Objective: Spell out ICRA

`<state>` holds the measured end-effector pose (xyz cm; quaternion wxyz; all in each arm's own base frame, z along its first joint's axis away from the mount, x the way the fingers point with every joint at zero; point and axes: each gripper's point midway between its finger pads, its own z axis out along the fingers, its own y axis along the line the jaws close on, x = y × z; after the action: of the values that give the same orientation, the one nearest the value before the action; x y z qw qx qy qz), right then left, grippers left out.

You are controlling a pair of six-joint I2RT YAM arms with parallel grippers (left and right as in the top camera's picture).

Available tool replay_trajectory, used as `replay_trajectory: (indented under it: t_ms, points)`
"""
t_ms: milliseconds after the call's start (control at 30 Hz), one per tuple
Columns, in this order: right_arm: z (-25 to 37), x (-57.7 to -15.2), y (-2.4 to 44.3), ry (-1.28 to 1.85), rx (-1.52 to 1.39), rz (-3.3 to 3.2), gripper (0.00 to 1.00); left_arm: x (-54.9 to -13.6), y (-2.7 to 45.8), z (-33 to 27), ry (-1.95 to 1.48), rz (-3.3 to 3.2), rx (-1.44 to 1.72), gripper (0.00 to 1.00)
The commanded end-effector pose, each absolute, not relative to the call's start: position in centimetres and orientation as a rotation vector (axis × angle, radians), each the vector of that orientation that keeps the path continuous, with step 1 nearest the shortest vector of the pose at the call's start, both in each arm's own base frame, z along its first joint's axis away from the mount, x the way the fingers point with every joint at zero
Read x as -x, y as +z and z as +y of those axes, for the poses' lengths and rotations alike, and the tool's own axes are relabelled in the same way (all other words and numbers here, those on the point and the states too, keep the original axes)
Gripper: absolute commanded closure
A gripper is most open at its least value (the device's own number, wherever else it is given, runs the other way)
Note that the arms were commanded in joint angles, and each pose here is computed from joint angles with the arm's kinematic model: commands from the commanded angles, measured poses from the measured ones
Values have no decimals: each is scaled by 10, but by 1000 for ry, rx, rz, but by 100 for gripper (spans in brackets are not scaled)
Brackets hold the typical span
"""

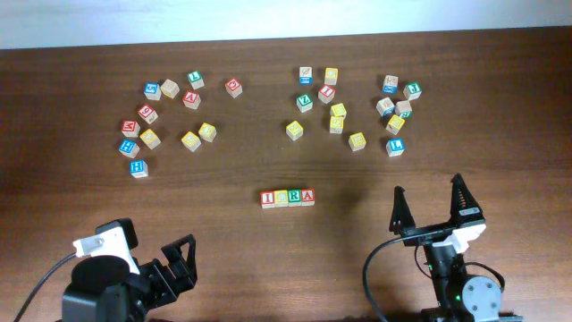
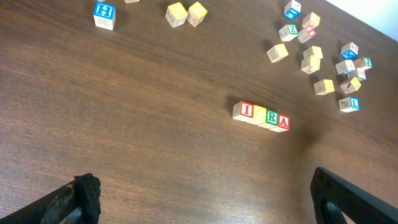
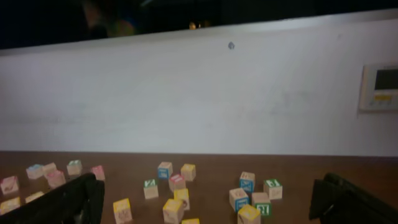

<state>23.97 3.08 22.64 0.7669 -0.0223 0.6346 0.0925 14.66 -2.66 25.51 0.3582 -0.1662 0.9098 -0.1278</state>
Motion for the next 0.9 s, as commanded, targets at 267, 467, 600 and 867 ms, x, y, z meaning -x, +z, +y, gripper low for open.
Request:
replay_trajectory:
  t_ms: [267,467,600,867]
  points:
    - [43,-242,159,205,147,1632,2,-147,254,-25,-323,2342,443,1]
    - [34,-243,158,165,104,1640,2,-147,254,-25,-323,2342,443,1]
    - [25,-245,156,121,64,1648,2,-147,254,-25,-323,2342,443,1]
    - [12,-246,155,65,19,1652,2,-147,254,-25,-323,2342,443,1]
